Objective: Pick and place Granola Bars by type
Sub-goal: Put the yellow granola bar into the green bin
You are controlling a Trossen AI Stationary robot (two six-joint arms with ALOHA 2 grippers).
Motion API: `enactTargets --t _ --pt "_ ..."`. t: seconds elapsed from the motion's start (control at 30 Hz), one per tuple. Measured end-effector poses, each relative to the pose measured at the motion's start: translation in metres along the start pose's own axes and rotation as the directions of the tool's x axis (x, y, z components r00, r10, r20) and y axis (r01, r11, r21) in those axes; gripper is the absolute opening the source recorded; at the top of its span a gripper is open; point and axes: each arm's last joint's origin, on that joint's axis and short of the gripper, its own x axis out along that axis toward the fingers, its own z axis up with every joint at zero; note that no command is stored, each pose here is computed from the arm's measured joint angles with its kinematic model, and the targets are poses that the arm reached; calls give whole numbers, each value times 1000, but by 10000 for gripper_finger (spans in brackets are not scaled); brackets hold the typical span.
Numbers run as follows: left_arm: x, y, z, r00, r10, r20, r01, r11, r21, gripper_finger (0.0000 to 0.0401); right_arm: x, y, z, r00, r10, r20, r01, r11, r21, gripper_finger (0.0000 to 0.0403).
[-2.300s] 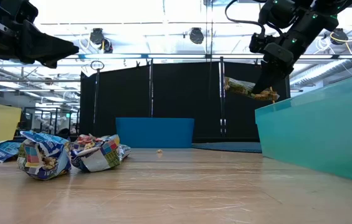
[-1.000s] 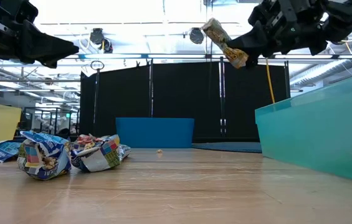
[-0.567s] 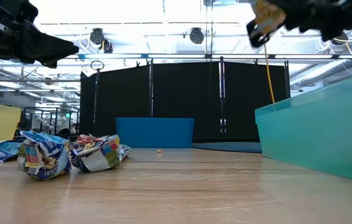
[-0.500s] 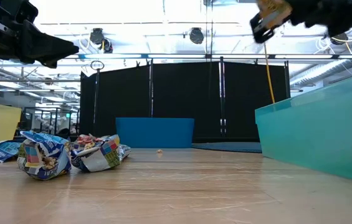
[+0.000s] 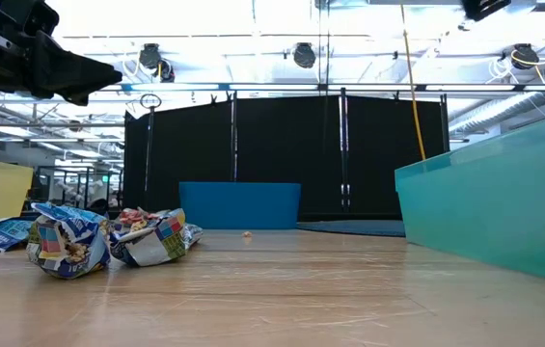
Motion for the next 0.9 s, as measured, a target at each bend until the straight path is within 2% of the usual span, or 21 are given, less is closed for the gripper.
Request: enactTargets --t 0.17,0.47,0.73,0.9 --pt "0 0 0 1000 0 0 0 1000 0 102 -1 15 -2 999 -37 7 37 999 -27 0" --pt "0 0 0 1000 0 0 0 1000 0 102 -2 15 -5 995 -95 -19 95 996 0 0" --pt "0 0 0 1000 0 0 0 1000 0 102 -2 10 -17 958 -227 -176 252 958 136 0" --pt "0 0 0 1000 0 0 0 1000 0 102 3 12 -25 944 -234 -231 288 928 235 0"
